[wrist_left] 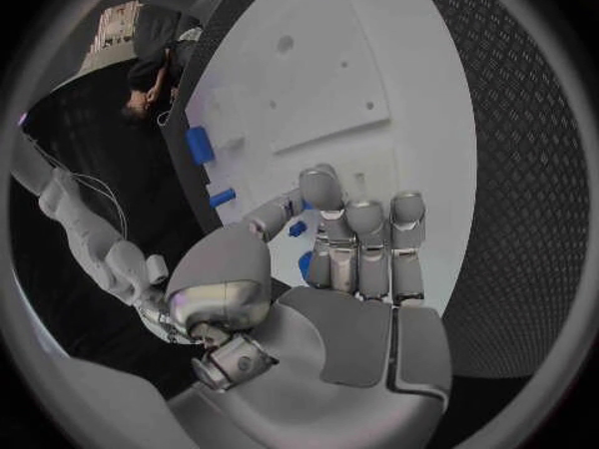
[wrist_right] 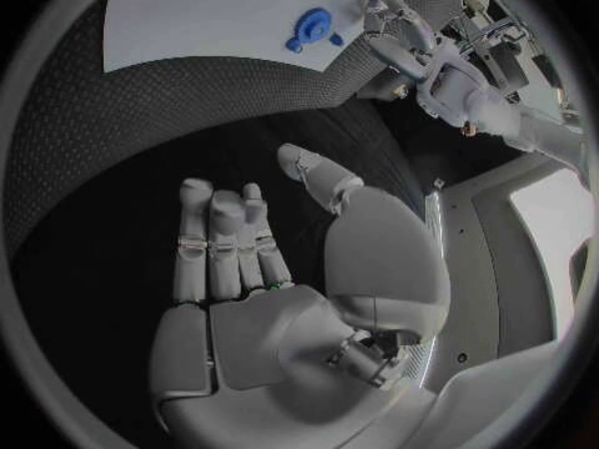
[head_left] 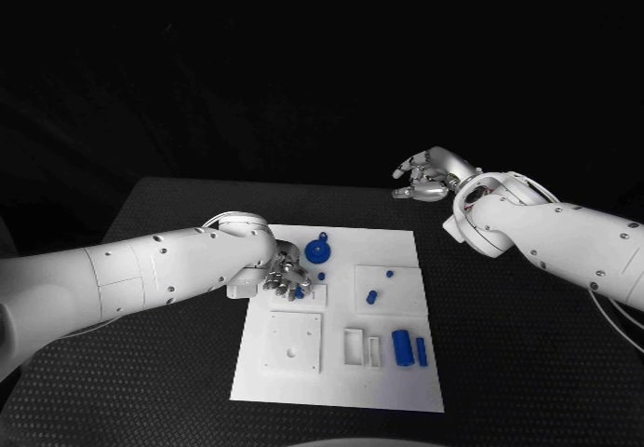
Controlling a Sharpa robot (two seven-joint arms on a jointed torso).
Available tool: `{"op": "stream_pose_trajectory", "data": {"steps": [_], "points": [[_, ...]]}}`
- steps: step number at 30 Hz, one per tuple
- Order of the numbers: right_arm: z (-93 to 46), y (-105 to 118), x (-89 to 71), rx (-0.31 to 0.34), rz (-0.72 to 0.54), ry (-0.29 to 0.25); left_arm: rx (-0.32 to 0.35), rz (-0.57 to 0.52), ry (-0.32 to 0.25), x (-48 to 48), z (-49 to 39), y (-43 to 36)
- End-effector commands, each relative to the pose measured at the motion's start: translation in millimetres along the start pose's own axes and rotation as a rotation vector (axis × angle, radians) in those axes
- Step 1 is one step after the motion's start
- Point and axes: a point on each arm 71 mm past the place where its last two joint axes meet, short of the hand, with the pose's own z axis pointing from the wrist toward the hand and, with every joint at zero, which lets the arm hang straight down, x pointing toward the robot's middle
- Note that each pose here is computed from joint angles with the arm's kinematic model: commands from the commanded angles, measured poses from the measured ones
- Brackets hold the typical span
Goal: Assemble the parts on the task board
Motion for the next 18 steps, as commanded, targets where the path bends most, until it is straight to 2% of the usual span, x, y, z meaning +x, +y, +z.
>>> {"op": "stream_pose_trajectory", "data": {"steps": [1, 5, 9, 18], "points": [[0.0, 0.8, 0.6, -0.009, -0.001, 0.009, -0.032, -0.001, 0.01, -2.1, 1.8, 6.9], [0.0, 1.3, 0.9, -0.009, -0.001, 0.01, -0.034, -0.032, 0.032, -5.1, 1.1, 6.2], [-0.2, 0.9, 0.7, -0.009, -0.001, 0.01, -0.034, -0.047, 0.077, -2.2, 1.1, 4.8], [-0.7, 1.0, 0.6, -0.009, -0.001, 0.012, -0.026, -0.05, 0.098, 0.1, 0.9, 0.3]]}}
